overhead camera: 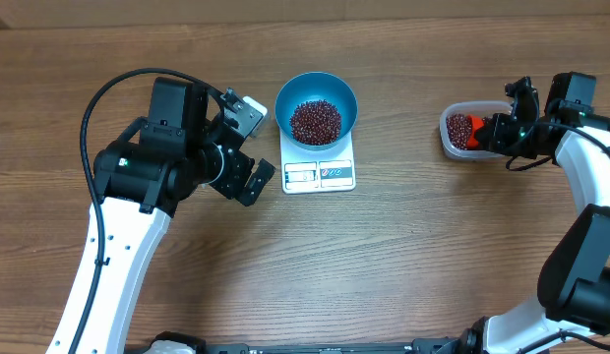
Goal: Scoop item into bowl and weigh 150g on scale
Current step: 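Dip the scoop into the tub and scoop beans with the right gripper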
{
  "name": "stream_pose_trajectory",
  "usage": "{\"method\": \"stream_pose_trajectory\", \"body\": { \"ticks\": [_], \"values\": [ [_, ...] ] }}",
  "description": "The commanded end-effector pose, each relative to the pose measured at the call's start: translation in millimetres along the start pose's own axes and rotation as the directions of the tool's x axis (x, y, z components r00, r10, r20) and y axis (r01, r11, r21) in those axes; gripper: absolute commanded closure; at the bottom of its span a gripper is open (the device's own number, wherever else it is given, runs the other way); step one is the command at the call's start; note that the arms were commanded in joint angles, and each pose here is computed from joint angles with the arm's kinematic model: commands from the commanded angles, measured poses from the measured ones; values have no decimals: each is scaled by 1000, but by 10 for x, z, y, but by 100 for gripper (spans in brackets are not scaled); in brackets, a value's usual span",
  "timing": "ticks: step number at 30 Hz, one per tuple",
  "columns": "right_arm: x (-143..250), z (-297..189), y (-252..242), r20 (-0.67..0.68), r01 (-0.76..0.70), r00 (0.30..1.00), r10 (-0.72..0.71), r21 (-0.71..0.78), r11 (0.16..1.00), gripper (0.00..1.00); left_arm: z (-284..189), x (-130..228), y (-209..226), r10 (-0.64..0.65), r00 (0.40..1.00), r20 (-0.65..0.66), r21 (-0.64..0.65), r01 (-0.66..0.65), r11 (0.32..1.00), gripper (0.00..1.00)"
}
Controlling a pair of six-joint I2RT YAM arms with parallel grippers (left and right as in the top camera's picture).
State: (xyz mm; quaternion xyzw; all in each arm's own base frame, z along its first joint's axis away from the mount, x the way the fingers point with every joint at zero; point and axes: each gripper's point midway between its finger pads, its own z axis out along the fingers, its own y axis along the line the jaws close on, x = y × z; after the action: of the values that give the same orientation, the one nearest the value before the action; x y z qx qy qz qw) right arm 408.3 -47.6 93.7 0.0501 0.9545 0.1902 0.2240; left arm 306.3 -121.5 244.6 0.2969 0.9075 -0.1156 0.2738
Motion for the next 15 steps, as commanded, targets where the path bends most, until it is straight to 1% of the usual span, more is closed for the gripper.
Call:
{"method": "stream_pose_trajectory", "body": {
  "ticks": [1,13,15],
  "values": [
    [-97,-31,122,26,7,1000,-5,-64,998,96,-81,-79,-34,-1,999,34,10,1,1000,1],
    [-92,-26,116,24,4,1000,-2,-64,998,96,-81,-80,-33,-1,999,34,10,1,1000,1],
    [-98,-26,115,25,-16,1000,18,-64,998,96,-81,-79,-34,-1,999,34,10,1,1000,0]
  ]
}}
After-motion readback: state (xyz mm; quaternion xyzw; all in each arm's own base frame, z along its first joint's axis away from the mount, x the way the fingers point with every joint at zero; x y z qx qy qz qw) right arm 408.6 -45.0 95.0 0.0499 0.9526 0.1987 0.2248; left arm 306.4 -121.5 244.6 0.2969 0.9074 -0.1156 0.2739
